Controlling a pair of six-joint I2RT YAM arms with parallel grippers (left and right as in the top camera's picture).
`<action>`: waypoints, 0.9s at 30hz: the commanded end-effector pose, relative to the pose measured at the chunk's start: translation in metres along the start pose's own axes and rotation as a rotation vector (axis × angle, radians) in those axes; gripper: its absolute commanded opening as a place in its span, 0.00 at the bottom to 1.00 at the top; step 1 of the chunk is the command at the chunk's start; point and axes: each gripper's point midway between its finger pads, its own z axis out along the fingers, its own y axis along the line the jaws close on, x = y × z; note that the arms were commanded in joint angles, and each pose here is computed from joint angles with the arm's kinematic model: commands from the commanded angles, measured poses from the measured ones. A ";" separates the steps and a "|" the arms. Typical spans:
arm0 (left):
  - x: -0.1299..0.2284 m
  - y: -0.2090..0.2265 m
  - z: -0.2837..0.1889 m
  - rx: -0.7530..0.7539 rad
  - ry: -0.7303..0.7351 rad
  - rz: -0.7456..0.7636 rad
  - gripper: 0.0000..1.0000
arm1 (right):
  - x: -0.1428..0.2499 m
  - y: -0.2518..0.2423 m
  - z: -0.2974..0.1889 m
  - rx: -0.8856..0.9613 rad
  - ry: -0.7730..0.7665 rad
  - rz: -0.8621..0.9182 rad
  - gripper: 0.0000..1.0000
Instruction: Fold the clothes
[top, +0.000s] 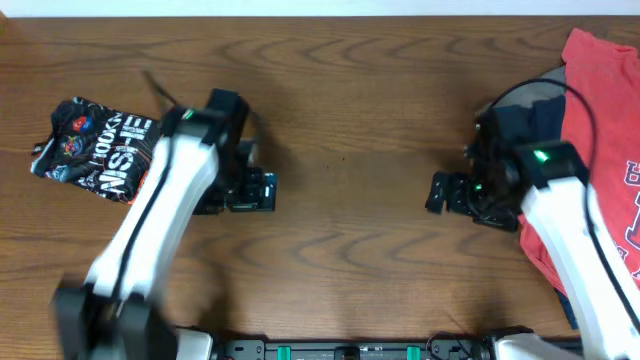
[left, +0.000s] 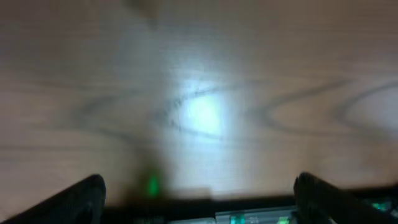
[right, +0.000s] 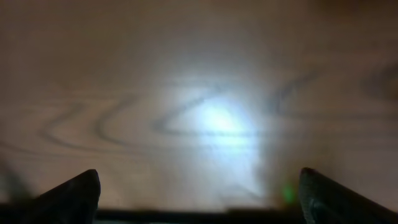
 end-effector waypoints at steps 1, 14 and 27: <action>0.007 0.008 -0.029 -0.011 -0.205 0.007 0.98 | -0.014 -0.008 -0.032 0.025 -0.221 0.033 0.99; 0.052 0.014 -0.110 0.100 -1.000 0.073 0.98 | 0.016 -0.035 -0.066 -0.057 -0.742 0.016 0.99; 0.069 0.017 -0.117 0.111 -1.046 0.076 0.98 | 0.043 -0.051 -0.041 -0.002 -0.625 0.006 0.99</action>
